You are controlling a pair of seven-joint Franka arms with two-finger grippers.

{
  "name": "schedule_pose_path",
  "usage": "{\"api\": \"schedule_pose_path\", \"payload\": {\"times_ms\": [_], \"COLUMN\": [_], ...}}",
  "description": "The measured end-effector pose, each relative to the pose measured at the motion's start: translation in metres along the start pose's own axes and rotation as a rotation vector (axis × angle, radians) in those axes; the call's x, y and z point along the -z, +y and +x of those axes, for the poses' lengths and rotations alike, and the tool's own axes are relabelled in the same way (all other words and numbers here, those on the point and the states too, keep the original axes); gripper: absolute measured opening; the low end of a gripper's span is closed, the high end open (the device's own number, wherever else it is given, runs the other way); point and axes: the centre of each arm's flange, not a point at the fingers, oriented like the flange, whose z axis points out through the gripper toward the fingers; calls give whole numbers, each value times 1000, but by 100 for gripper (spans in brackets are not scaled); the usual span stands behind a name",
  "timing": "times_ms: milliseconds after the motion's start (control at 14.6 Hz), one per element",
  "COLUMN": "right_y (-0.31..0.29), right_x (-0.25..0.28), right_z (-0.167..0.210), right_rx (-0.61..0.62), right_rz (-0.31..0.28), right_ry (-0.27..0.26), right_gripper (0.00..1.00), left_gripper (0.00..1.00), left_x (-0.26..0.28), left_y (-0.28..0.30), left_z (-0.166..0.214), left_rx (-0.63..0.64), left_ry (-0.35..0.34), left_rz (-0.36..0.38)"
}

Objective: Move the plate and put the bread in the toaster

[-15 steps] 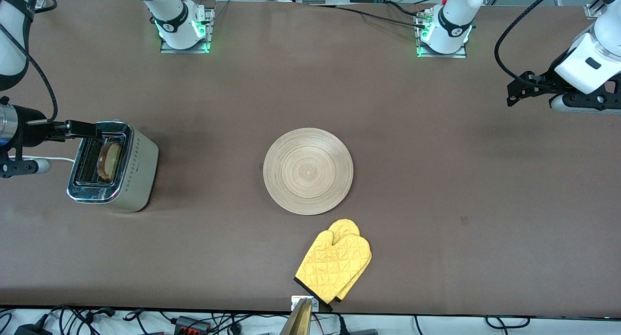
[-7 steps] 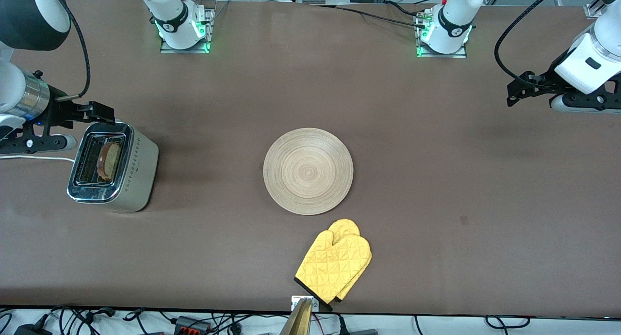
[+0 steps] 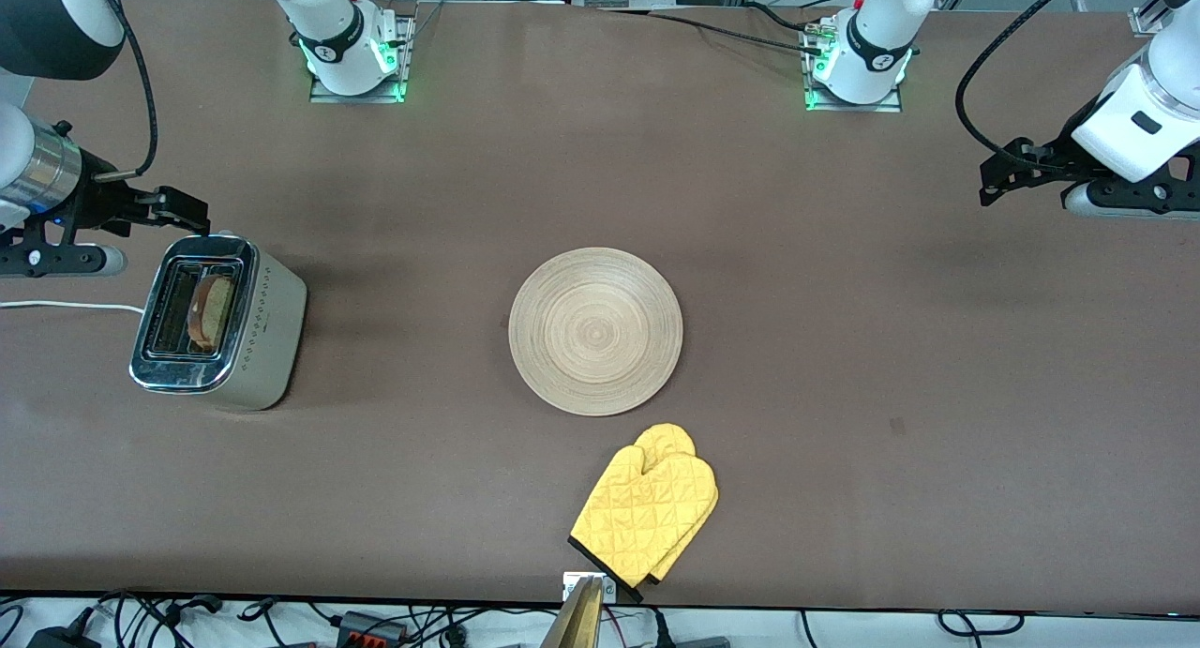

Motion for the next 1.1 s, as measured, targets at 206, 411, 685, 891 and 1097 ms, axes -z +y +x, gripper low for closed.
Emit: {"api": "schedule_pose_path", "payload": {"times_ms": [206, 411, 685, 891, 1097], "right_y": [-6, -17, -28, -28, -26], "right_x": [9, 10, 9, 8, 8], "right_z": [-3, -4, -5, -5, -5], "right_rx": [-83, -91, -77, -79, -84], "right_rz": [1, 2, 0, 0, 0], "right_ry": [33, 42, 41, 39, 38], "right_gripper": [100, 100, 100, 100, 100], "left_gripper": [100, 100, 100, 100, 100], "left_x": [0, 0, 0, 0, 0], "left_y": [-1, -1, -1, -1, -1], "left_z": [0, 0, 0, 0, 0], "left_rx": [1, 1, 2, 2, 2], "left_ry": [0, 0, 0, 0, 0], "left_rz": [0, 0, 0, 0, 0]}}
